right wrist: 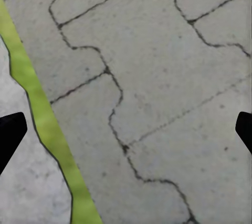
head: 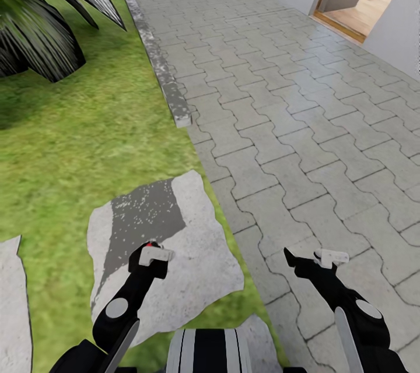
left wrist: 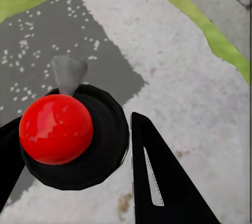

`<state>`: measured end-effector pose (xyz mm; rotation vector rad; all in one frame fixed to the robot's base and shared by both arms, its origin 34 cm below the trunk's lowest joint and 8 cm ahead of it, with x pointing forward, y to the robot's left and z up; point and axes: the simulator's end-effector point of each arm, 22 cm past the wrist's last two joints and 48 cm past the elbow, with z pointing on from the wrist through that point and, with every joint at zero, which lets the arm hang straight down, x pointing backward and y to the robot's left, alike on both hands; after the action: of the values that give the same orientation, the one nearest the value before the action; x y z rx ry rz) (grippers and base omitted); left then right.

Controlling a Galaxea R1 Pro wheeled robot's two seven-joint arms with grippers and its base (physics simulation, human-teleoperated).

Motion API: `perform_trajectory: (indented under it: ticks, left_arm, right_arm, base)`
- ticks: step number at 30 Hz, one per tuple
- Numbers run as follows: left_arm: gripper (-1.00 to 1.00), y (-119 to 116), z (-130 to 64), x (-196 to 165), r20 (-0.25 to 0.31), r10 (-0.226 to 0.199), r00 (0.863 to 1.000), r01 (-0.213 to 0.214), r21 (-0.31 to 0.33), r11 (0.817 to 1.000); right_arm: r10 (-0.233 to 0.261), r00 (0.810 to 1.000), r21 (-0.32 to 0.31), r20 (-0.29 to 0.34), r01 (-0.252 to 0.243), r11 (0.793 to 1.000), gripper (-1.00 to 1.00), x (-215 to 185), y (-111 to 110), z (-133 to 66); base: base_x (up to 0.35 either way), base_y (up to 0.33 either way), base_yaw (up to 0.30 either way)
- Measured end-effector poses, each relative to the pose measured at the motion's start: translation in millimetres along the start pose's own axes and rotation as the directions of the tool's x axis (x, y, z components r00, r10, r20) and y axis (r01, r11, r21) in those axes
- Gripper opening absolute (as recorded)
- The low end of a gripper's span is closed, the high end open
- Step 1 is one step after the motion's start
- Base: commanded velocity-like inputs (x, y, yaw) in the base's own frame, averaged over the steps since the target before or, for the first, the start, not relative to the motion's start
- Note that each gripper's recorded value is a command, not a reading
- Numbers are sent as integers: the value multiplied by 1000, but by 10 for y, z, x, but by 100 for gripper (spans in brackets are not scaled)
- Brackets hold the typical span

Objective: In the garden, pick up the pesticide atomizer on the floor and spray pesticide onto both trees until each tree trunk is fully covered.

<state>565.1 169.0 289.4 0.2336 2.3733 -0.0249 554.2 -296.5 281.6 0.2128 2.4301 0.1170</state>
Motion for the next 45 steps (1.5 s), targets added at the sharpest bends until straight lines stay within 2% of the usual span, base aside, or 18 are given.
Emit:
perform_trajectory:
  ticks: [27, 41, 45]
  left_arm:
    - [-100, -65, -93, -240, 50, -8, 999, 8, 12, 1000]
    - [-100, -258, -182, -315, 68, 4, 998, -7, 46, 999]
    - [-100, -375, -204, -384, 77, -14, 997, 9, 64, 998]
  right_arm:
    - [-3, 999, -5, 47, 4, 1000, 100, -216, 27, -96]
    - [-3, 998, -10, 70, 3, 1000, 100, -320, 54, -148]
    - [-3, 997, -11, 78, 4, 1000, 100, -357, 59, -163]
  base:
    - [0, 0, 0]
    - [0, 0, 0]
    - [0, 0, 0]
